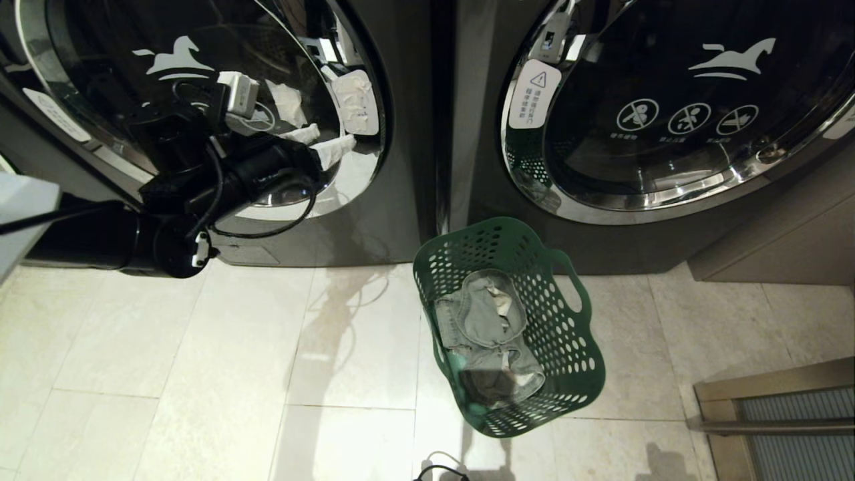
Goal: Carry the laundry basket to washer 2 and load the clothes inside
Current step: Open the lid of the washing machine
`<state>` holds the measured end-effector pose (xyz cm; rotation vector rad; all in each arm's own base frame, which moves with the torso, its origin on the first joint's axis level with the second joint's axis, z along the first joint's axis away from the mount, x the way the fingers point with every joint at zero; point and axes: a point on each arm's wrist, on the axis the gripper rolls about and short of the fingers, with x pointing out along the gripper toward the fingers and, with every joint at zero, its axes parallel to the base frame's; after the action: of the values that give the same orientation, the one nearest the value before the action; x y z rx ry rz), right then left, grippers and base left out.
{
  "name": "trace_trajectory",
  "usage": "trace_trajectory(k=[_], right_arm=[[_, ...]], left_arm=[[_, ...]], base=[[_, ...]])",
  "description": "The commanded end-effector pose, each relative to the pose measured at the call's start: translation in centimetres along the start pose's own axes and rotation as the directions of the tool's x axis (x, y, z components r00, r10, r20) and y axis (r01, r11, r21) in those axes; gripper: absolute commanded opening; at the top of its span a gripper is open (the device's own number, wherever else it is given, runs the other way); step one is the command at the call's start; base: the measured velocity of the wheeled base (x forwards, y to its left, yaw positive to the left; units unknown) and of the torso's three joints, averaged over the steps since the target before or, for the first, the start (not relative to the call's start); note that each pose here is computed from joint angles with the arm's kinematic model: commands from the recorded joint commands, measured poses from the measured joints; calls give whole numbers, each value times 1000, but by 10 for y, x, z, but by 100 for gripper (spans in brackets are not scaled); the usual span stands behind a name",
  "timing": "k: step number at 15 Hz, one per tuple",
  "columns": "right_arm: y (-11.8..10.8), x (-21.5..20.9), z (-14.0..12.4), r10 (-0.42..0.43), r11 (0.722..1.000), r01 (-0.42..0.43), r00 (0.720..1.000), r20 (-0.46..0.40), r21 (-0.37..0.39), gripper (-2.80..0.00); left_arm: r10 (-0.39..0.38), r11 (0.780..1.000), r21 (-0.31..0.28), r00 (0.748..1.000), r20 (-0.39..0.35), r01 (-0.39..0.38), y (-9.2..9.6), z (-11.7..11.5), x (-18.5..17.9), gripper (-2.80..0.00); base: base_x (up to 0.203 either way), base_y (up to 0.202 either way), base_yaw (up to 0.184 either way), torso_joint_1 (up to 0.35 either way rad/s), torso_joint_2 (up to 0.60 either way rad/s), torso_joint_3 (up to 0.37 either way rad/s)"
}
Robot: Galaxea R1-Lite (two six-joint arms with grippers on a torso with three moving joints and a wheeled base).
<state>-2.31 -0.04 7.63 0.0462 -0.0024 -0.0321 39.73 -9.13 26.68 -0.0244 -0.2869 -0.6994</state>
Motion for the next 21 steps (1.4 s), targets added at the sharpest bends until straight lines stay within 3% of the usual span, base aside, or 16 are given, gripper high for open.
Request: trace_trajectory(k=[1, 8, 16, 21], right_arm=[[0, 0, 0, 1, 1000, -1, 1000, 0, 0, -280], [0, 0, 0, 0, 1000, 0, 1000, -2, 0, -280], [0, 0, 0, 0, 1000, 0, 1000, -3, 0, -280], [0, 0, 0, 0, 1000, 0, 1000, -2, 0, -280]], left_arm=[[-4, 1000, 8, 1000, 16, 4, 1, 1, 5, 0], [43, 996, 79, 996, 82, -50, 11, 8, 25, 0], [-34, 998, 59, 994, 102, 29, -23, 13, 38, 0], [-107, 994, 47, 990, 95, 103, -31, 7, 43, 0]], base=[[0, 0, 0, 0, 0, 0], [0, 0, 0, 0, 0, 0], [0, 0, 0, 0, 0, 0], [0, 0, 0, 0, 0, 0]])
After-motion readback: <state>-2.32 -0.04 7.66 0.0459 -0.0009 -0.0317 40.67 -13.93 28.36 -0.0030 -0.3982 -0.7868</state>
